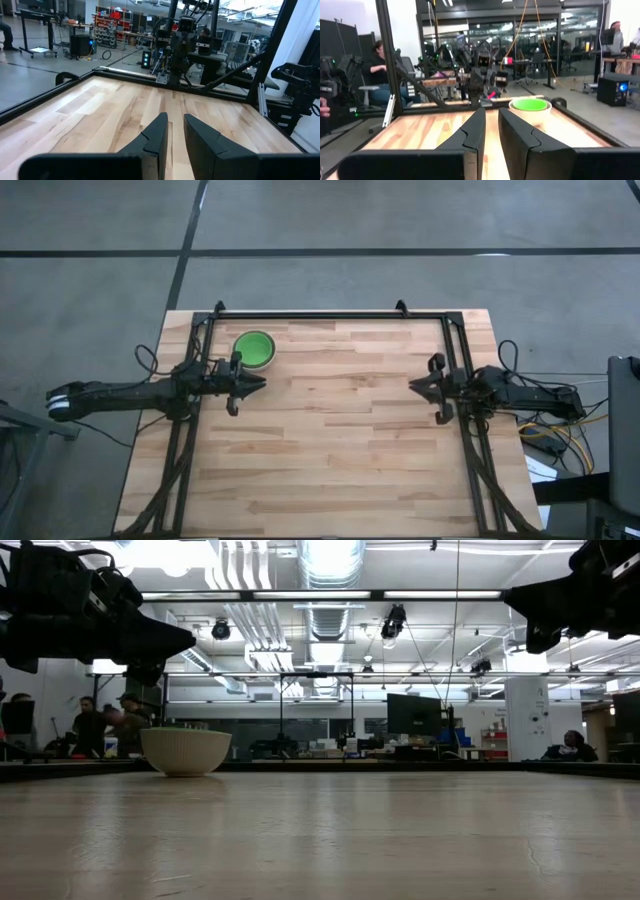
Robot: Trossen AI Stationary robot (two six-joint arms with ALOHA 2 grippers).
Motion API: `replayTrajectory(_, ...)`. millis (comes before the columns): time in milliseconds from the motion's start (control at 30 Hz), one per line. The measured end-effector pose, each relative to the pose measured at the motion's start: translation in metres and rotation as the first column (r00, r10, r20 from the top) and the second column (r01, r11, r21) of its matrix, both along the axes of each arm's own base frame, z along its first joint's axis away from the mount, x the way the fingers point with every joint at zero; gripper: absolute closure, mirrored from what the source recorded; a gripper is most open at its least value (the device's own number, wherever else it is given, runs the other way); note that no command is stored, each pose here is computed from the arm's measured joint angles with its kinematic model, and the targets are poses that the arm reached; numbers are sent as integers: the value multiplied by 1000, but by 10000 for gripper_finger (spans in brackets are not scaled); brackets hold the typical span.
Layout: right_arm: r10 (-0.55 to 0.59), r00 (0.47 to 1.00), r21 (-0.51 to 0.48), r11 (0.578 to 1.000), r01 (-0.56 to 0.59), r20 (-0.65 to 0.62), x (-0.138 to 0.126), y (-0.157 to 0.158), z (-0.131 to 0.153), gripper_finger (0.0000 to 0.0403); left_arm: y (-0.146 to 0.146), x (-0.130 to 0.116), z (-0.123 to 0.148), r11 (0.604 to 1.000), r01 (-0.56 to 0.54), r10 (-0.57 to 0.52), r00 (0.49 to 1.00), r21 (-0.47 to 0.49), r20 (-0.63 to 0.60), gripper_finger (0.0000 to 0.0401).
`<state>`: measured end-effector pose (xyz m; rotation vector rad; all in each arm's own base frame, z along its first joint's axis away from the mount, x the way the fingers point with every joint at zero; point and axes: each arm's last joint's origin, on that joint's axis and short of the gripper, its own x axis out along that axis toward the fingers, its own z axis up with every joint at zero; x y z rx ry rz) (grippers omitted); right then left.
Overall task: Nest bowls inside each other
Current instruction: Return to Home Position
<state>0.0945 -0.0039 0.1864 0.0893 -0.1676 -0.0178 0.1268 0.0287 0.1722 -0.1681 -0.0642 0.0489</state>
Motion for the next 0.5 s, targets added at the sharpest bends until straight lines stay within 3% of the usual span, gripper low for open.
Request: replayTrajectory(500,-19,999,30,999,20,-41,2,-1,-9,351,0,0,-4,1000,-11,10,999,-25,-36,334)
